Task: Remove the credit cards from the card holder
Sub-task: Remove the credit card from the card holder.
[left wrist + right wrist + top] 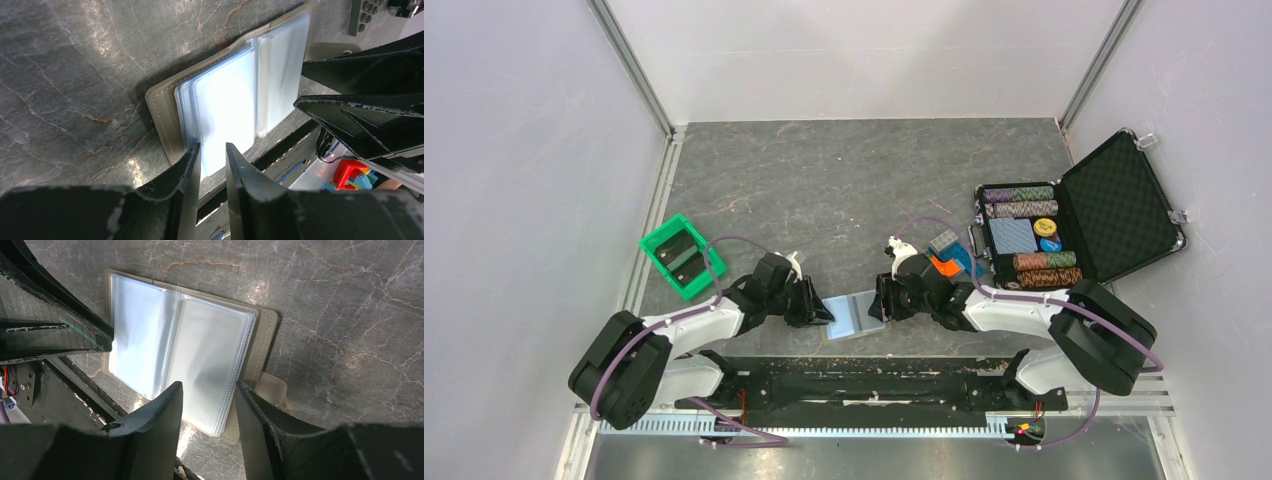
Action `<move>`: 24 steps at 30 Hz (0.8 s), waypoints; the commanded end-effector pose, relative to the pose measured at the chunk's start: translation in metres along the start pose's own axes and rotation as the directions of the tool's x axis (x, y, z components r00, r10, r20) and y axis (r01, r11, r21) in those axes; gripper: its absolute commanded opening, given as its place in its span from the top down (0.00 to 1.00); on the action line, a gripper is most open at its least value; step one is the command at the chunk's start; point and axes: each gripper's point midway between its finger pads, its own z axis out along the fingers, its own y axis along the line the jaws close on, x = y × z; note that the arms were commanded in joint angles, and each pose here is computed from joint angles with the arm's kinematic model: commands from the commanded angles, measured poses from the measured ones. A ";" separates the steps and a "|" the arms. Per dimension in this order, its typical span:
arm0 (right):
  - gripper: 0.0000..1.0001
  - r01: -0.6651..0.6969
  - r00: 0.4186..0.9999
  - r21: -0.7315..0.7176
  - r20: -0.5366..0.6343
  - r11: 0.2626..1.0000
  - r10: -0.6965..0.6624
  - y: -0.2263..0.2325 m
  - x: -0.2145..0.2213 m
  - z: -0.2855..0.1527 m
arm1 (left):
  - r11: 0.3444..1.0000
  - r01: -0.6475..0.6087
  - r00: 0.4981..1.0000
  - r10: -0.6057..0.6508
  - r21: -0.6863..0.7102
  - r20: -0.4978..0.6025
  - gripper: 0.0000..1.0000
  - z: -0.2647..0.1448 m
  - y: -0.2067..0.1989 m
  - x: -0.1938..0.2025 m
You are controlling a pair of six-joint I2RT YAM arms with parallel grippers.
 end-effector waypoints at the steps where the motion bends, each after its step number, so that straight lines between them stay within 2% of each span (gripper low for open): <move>1: 0.55 -0.006 0.999 -0.014 0.041 1.000 0.007 0.003 -0.008 0.001 | 0.999 -0.039 0.999 0.039 -0.018 0.018 0.69 0.003 0.008 -0.001; 18: 0.69 0.000 1.000 -0.091 0.024 0.996 0.002 0.018 -0.010 0.005 | 0.999 -0.038 0.998 0.039 -0.029 0.040 0.69 -0.001 0.012 0.000; 24: 0.69 -0.003 0.999 -0.124 0.044 0.992 0.008 0.028 -0.018 -0.002 | 0.999 -0.042 0.998 0.043 -0.028 0.041 0.69 -0.001 0.012 -0.001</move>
